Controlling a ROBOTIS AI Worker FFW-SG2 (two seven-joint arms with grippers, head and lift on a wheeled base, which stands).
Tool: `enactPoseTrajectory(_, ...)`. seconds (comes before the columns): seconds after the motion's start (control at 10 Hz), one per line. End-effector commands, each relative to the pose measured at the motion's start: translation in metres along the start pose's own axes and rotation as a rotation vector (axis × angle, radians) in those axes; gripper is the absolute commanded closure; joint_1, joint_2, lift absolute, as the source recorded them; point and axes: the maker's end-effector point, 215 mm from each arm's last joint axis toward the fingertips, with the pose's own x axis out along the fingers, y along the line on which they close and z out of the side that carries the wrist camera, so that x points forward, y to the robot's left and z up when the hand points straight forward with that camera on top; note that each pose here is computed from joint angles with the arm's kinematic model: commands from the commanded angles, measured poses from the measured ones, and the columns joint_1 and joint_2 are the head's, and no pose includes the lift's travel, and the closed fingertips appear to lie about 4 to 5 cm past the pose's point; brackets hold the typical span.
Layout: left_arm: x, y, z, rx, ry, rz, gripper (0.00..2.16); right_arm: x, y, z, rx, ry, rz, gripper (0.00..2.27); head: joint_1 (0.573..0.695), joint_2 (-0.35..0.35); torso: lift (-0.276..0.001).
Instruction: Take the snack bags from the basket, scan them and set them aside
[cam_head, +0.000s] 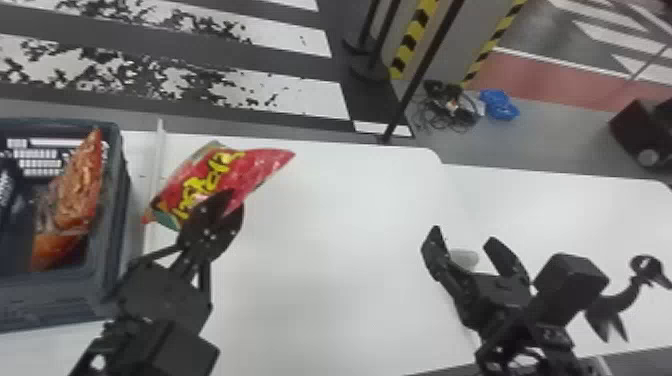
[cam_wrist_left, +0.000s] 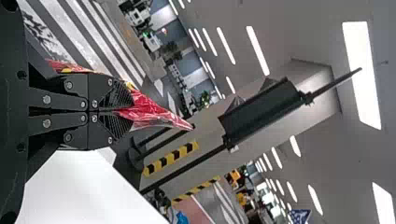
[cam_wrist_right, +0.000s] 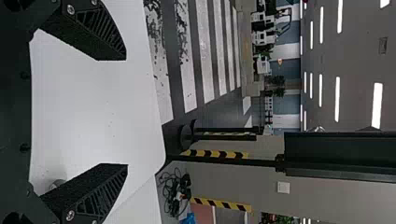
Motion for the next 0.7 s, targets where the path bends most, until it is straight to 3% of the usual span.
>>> enactPoseTrajectory(0.0, 0.011, -0.045, -0.005, 0.033, -0.006, -0.087, 2.12, 0.0, -0.003, 0.0, -0.001, 0.001, -0.006, 0.11, 0.695, -0.35, -0.075)
enactPoseTrajectory(0.3, 0.017, -0.108, -0.046, 0.067, 0.046, -0.215, 2.12, 0.001, -0.006, -0.002, -0.004, 0.011, -0.013, 0.11, 0.695, -0.35, -0.075)
enactPoseTrajectory(0.6, 0.022, -0.162, -0.055, 0.087, 0.046, -0.326, 2.12, 0.006, -0.01, -0.002, -0.013, 0.022, -0.019, 0.11, 0.695, -0.35, -0.075)
